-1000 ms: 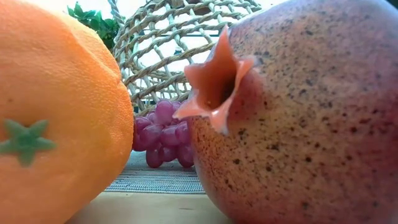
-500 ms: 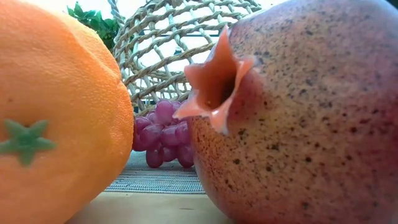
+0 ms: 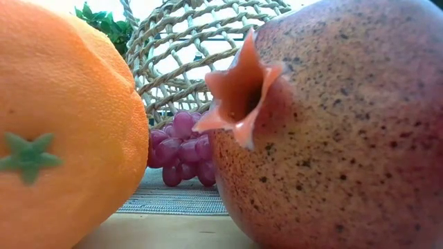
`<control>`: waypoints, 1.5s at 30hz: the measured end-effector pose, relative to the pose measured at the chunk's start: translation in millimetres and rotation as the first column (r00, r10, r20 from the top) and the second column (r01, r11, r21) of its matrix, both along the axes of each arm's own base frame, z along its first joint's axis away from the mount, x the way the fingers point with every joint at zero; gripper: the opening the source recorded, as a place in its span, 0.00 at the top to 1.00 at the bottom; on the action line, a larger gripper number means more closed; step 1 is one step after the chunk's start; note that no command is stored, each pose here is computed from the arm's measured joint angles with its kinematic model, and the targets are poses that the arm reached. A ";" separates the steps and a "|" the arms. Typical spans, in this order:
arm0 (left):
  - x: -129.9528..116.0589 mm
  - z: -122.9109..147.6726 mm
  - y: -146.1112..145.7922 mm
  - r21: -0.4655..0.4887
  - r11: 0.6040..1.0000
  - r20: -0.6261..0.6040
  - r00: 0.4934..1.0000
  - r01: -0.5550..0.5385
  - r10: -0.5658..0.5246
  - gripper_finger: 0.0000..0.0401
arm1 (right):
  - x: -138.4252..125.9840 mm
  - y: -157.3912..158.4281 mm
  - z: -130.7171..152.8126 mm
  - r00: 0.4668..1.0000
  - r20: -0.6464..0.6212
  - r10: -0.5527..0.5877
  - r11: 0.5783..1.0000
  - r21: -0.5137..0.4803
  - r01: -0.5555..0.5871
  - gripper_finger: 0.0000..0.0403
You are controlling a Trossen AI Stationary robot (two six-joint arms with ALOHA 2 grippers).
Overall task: Build produce basket
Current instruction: Put the red apple into the basket
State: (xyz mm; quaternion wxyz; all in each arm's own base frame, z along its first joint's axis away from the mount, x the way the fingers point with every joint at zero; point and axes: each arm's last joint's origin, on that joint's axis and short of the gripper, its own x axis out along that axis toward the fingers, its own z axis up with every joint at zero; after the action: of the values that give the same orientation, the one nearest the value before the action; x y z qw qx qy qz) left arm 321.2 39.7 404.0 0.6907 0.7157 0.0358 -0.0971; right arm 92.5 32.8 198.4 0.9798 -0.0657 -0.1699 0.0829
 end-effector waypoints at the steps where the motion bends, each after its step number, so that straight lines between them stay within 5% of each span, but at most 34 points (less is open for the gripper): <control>1: 0.0 0.1 0.0 0.043 0.999 0.005 1.000 0.008 -0.009 0.13 | 0.0 0.0 -0.1 1.000 0.000 0.000 1.000 0.000 0.000 0.23; 6: 0.0 0.1 -0.1 0.167 0.985 0.012 0.999 0.033 -0.035 0.12 | 0.0 0.0 -0.1 1.000 0.000 0.000 1.000 0.000 0.000 0.23; 15: 0.0 0.1 0.0 0.160 0.987 0.012 0.999 0.031 -0.033 0.12 | 0.0 0.0 -0.1 1.000 0.000 0.000 1.000 0.000 0.000 0.23; 20: 0.0 0.0 -0.1 -0.096 0.995 -0.009 1.000 -0.017 0.016 0.12 | 0.0 0.0 -0.1 1.000 0.000 0.000 1.000 0.000 0.000 0.23; 23: 0.0 0.0 -0.1 -0.343 0.937 -0.041 0.997 -0.070 0.059 0.12 | 0.0 0.0 0.0 1.000 0.000 0.000 1.000 0.000 0.000 0.23; 26: 0.0 0.0 -0.1 -0.613 0.779 -0.094 0.991 -0.135 0.098 0.12 | 0.0 0.0 -0.1 1.000 0.000 0.000 1.000 0.000 0.000 0.23; 29: 0.0 -0.1 -0.1 -0.832 0.517 -0.161 0.980 -0.200 0.120 0.12 | 0.0 0.0 -0.1 1.000 0.000 0.000 1.000 0.000 0.000 0.23; 32: 0.0 -0.1 -0.1 -0.939 0.242 -0.222 0.968 -0.245 0.119 0.12 | 0.0 0.0 -0.1 1.000 0.000 0.000 1.000 0.000 0.000 0.23; 39: 0.1 -0.2 -1.3 -0.904 -0.315 -0.325 0.944 -0.289 0.065 0.12 | 0.0 0.0 -0.1 1.000 0.000 0.000 1.000 0.000 0.000 0.23; 45: 0.2 -0.2 -2.3 -0.695 -0.661 -0.372 0.928 -0.283 -0.006 0.12 | 0.0 0.0 -0.1 1.000 0.000 0.000 1.000 0.000 0.000 0.23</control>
State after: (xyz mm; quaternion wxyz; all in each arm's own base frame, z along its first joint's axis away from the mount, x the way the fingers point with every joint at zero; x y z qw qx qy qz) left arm 321.4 37.5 403.8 0.9331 -0.3435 0.1061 -0.0104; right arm 92.6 32.8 198.2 0.9798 -0.0658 -0.1697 0.0829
